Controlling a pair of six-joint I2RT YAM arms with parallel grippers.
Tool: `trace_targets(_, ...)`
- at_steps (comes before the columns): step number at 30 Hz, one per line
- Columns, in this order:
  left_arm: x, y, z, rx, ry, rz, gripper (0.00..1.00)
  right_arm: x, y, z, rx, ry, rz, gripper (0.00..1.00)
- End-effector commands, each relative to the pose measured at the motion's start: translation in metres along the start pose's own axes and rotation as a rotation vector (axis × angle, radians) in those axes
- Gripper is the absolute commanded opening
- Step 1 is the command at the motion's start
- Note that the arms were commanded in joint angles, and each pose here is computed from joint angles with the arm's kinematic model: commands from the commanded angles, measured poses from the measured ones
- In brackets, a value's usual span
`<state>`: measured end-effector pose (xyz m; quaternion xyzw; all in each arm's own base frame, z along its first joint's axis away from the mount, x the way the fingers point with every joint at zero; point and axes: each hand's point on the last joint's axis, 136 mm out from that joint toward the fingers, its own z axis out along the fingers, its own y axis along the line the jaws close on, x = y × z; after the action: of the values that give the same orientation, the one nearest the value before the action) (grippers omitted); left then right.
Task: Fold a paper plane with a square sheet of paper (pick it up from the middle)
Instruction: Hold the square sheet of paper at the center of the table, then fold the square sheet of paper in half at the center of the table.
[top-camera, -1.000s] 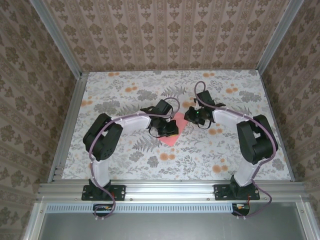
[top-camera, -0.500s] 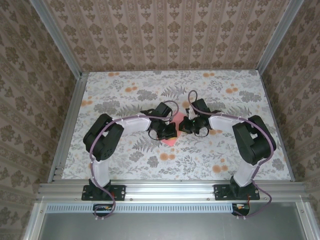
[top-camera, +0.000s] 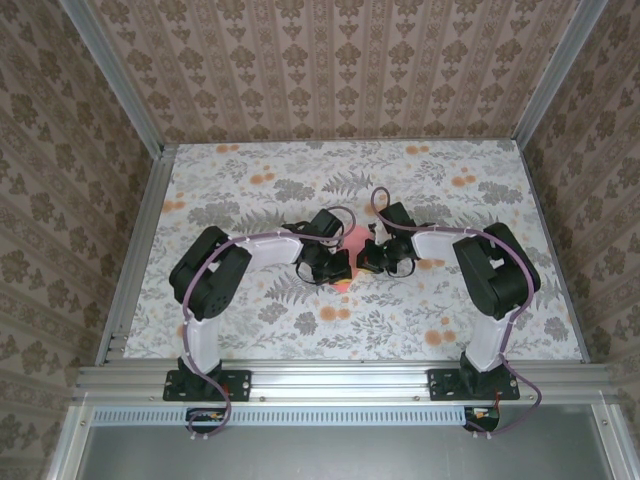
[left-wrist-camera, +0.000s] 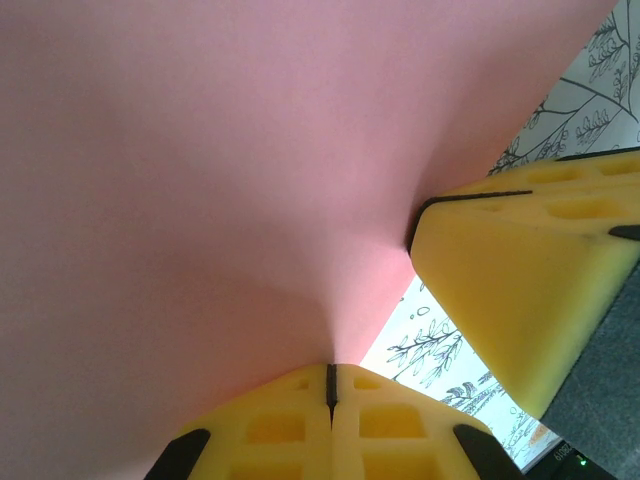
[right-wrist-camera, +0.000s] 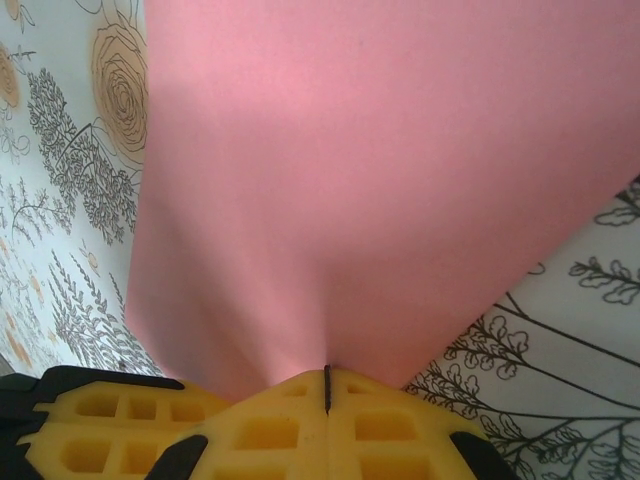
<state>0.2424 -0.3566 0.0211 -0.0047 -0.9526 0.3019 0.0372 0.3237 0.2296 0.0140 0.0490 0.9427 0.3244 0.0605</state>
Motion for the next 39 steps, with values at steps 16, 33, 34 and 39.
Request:
trace_targets(16,0.017,0.036,0.014,-0.094,0.056,-0.095,0.00,-0.049,-0.035,0.000,0.071,-0.069,0.015,0.06)
trace_targets(33,0.020,0.040,0.018,-0.096,0.073,-0.105,0.00,-0.098,-0.034,-0.009,0.068,-0.135,0.014,0.08)
trace_targets(34,0.020,0.040,0.018,-0.096,0.073,-0.105,0.00,-0.099,-0.035,-0.009,0.069,-0.136,0.016,0.08)
trace_targets(39,0.021,0.039,0.018,-0.096,0.074,-0.102,0.00,-0.110,-0.040,-0.009,0.089,-0.144,0.023,0.08)
